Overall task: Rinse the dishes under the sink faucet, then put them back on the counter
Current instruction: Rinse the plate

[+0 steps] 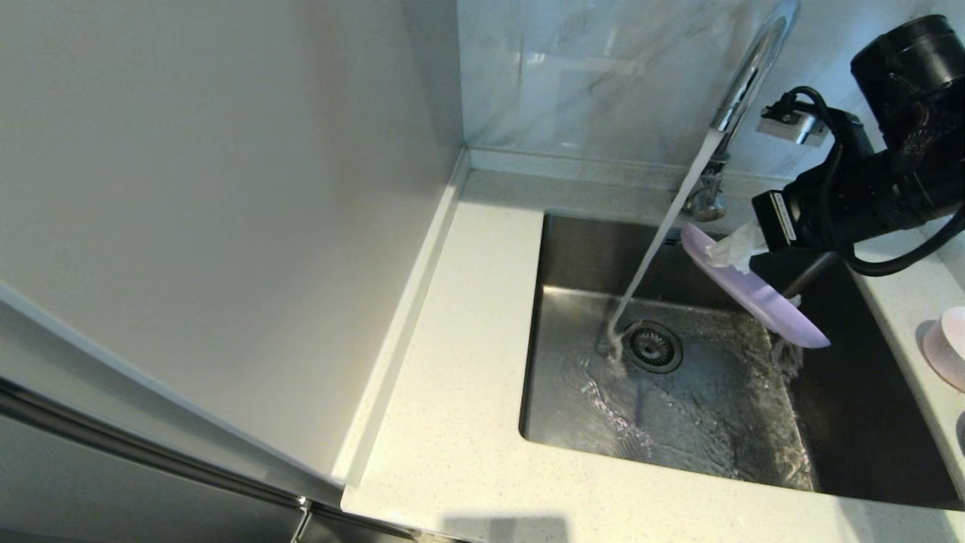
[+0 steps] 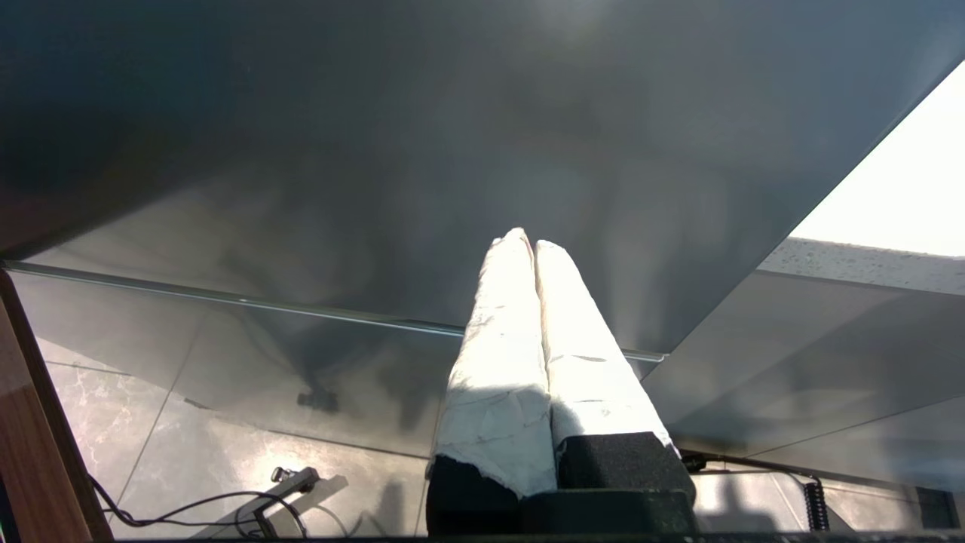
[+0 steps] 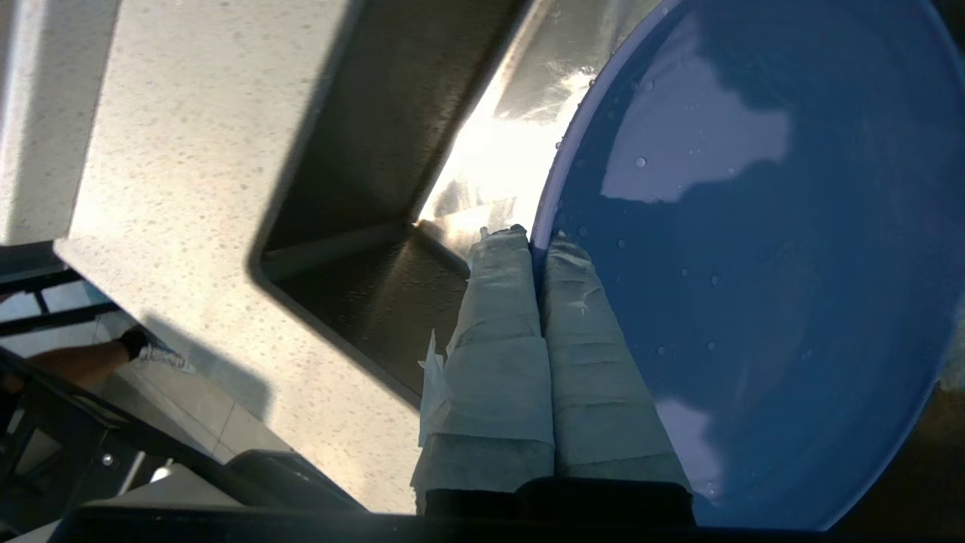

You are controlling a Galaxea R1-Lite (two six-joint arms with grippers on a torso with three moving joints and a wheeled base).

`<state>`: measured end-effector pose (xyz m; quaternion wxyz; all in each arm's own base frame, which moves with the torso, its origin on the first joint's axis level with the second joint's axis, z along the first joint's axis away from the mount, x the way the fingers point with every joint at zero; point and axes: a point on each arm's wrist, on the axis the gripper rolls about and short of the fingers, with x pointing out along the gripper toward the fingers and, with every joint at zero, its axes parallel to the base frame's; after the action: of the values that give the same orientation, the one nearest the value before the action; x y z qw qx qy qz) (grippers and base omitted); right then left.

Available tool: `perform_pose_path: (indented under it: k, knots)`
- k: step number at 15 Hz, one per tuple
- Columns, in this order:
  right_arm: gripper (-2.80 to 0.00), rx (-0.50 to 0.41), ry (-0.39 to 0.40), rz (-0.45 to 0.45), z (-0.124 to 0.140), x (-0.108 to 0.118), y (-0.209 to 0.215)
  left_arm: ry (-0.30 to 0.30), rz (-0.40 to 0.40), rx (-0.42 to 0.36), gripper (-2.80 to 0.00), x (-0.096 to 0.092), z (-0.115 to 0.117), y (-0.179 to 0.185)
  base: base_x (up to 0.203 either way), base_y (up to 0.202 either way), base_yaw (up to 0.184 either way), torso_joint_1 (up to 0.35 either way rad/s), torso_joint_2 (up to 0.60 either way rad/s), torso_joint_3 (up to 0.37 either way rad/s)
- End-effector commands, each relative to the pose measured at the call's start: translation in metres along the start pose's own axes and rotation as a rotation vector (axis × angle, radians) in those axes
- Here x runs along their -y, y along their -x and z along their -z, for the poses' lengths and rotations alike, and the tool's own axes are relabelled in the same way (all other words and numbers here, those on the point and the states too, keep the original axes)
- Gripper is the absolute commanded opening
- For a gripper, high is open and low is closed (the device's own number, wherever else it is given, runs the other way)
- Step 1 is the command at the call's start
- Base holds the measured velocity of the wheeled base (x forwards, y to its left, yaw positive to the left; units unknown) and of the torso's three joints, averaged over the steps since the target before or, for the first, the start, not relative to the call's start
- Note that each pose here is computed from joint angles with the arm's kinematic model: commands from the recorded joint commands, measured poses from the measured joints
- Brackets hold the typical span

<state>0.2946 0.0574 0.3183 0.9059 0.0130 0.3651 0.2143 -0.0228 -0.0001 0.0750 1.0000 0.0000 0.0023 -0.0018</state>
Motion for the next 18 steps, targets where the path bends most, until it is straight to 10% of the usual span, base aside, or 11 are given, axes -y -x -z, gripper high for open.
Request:
perform_pose_path:
  k: [1,5,13,18]
  knots:
    - [-2.80,0.001,-0.032,0.027,0.007,0.011,0.013,0.000,-0.001,0.000,-2.80,0.000,0.000,0.000,0.000,0.000,0.000,0.000,0.00,0.000]
    - [-2.80,0.045,-0.143,-0.074,0.017,0.029,0.038,0.000,-0.001,0.000,-2.80,0.000,0.000,0.000,0.000,0.000,0.000,0.000,0.00,0.000]
    - [-2.80,0.271,-0.661,-0.310,-0.025,0.034,0.034,0.000,-0.001,0.000,-2.80,0.000,0.000,0.000,0.000,0.000,0.000,0.000,0.00,0.000]
    - [-2.80,0.291,-0.890,-0.263,-0.031,0.042,0.019,0.000,0.001,0.000,-2.80,0.000,0.000,0.000,0.000,0.000,0.000,0.000,0.00,0.000]
